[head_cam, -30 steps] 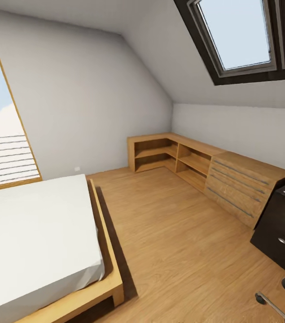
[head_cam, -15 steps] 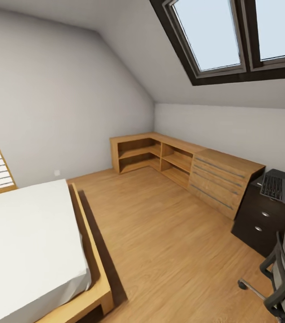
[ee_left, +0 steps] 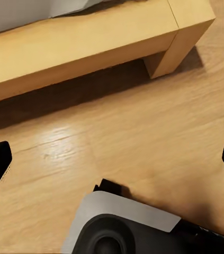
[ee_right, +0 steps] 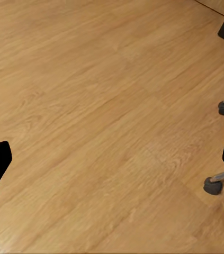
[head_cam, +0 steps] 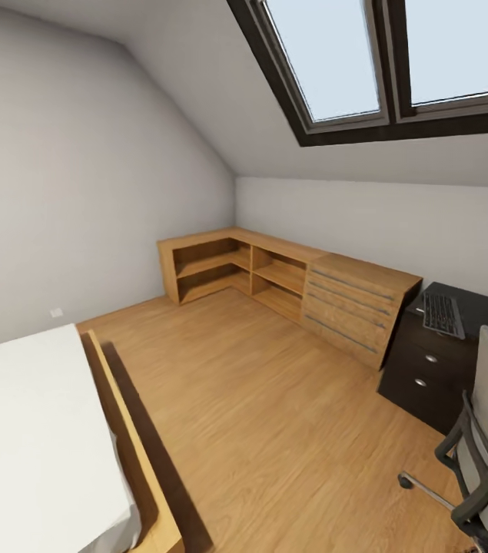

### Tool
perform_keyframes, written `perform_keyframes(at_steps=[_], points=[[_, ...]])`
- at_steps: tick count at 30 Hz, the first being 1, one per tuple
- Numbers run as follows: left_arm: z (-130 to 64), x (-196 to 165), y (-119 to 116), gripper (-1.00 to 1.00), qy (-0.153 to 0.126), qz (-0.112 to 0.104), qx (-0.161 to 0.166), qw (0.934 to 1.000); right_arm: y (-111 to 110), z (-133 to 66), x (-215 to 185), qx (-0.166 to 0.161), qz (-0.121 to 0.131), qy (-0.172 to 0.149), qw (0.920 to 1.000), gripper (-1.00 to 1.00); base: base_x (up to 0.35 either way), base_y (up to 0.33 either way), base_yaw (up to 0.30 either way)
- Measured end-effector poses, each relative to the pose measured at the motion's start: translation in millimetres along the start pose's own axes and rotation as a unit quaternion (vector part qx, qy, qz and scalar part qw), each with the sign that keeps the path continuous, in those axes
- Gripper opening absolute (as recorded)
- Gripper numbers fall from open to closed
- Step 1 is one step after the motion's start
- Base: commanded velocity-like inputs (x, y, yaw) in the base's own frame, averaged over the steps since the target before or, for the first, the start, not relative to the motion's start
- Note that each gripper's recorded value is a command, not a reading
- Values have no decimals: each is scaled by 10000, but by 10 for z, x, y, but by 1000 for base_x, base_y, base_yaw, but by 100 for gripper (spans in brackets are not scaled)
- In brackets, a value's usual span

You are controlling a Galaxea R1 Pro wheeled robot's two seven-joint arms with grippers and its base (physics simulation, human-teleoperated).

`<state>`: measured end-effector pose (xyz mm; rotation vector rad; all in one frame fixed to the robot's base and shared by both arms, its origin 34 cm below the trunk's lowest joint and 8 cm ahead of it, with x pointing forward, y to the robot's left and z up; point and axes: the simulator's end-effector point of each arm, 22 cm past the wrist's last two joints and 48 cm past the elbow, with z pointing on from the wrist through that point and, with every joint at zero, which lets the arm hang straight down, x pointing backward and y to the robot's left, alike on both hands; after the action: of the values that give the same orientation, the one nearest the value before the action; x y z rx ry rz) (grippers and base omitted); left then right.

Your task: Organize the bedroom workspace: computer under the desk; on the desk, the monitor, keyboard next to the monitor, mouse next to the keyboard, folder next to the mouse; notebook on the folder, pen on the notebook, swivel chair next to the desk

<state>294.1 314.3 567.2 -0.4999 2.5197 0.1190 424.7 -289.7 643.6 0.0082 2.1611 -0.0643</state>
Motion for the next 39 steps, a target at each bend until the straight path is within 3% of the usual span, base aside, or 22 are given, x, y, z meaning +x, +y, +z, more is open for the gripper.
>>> perform_keyframes(at_steps=[29,39], points=[[0,0,-10,100,-5,-5,5,10000,-4,2,-4,-8,-22,-7,10000,100,14,15,-269],[-1,-7,-10,100,-23,-5,5,10000,0,2,-6,-18,-30,-9,10000,100,143,208,-271]])
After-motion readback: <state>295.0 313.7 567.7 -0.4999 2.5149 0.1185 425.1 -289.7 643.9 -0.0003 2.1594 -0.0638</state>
